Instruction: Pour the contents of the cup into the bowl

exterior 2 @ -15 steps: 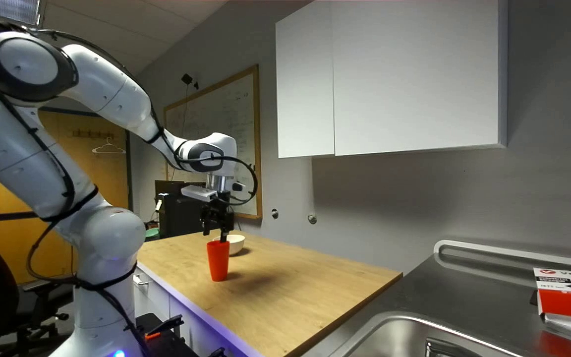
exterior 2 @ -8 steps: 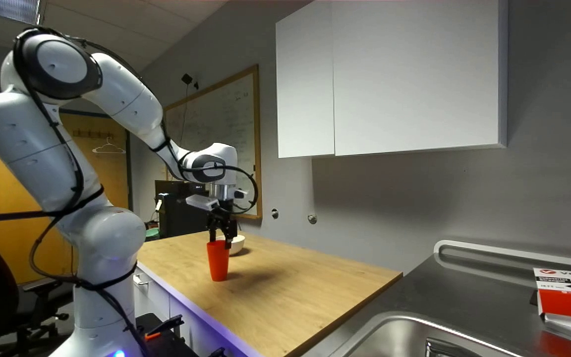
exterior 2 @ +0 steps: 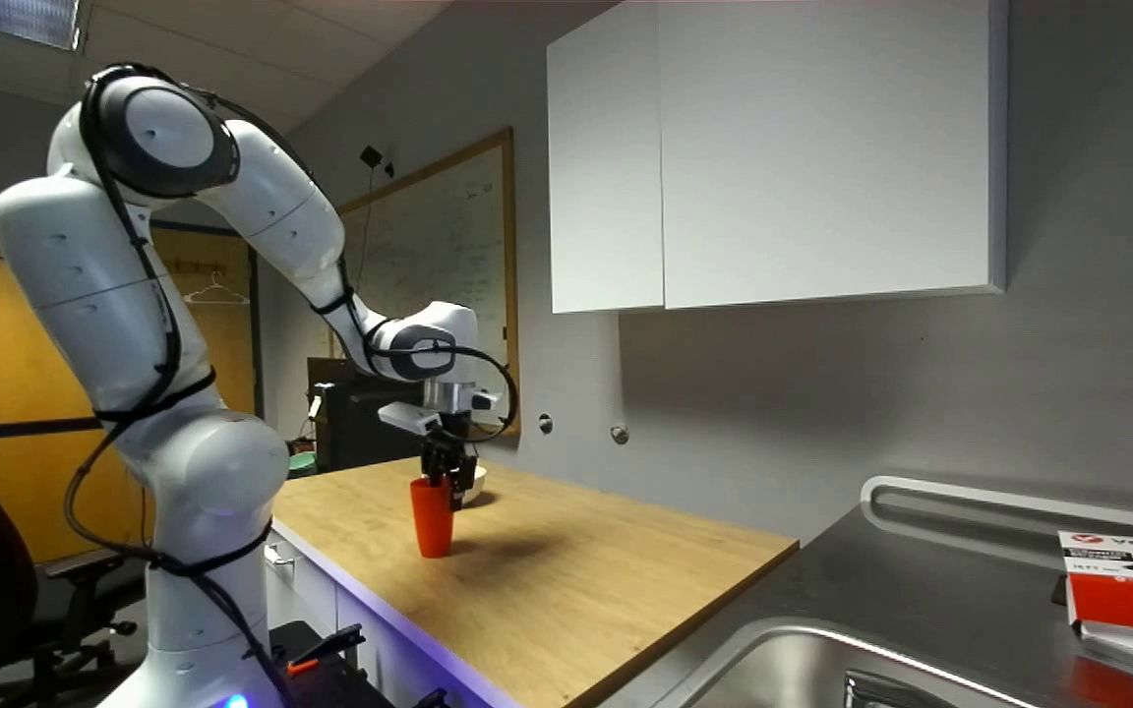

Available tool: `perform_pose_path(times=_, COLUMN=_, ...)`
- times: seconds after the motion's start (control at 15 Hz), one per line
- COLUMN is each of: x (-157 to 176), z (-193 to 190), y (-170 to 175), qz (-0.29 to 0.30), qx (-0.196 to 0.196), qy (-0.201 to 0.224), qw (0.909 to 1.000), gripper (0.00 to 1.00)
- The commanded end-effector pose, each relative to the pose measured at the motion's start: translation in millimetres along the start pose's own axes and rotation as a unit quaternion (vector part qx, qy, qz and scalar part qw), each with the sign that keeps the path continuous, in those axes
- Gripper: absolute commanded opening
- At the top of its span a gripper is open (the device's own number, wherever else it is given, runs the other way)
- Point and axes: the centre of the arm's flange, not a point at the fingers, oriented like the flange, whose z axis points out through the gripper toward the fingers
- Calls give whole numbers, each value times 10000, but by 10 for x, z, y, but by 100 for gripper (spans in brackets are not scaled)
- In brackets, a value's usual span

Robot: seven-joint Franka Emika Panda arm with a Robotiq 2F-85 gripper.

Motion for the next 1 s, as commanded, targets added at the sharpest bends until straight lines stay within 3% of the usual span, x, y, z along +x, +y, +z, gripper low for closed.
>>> perform_pose_path(times=0.0, x=78, z=25, y=-36, qz=120, qx=-150, qy=50, qw=9998, gripper=35)
perform_pose_path(times=0.13, x=87, z=31, y=-58, qz=147, qx=-227, qy=41, qw=9996, gripper=20)
perform_pose_path(times=0.4, x=76, z=-1, y=-190, qz=123, qx=-435, qy=73, qw=9990, gripper=0)
perform_pose_path(times=0.93, x=152, z=-239, y=-743, qz=30, qx=-851, qy=340, qw=9958, gripper=3)
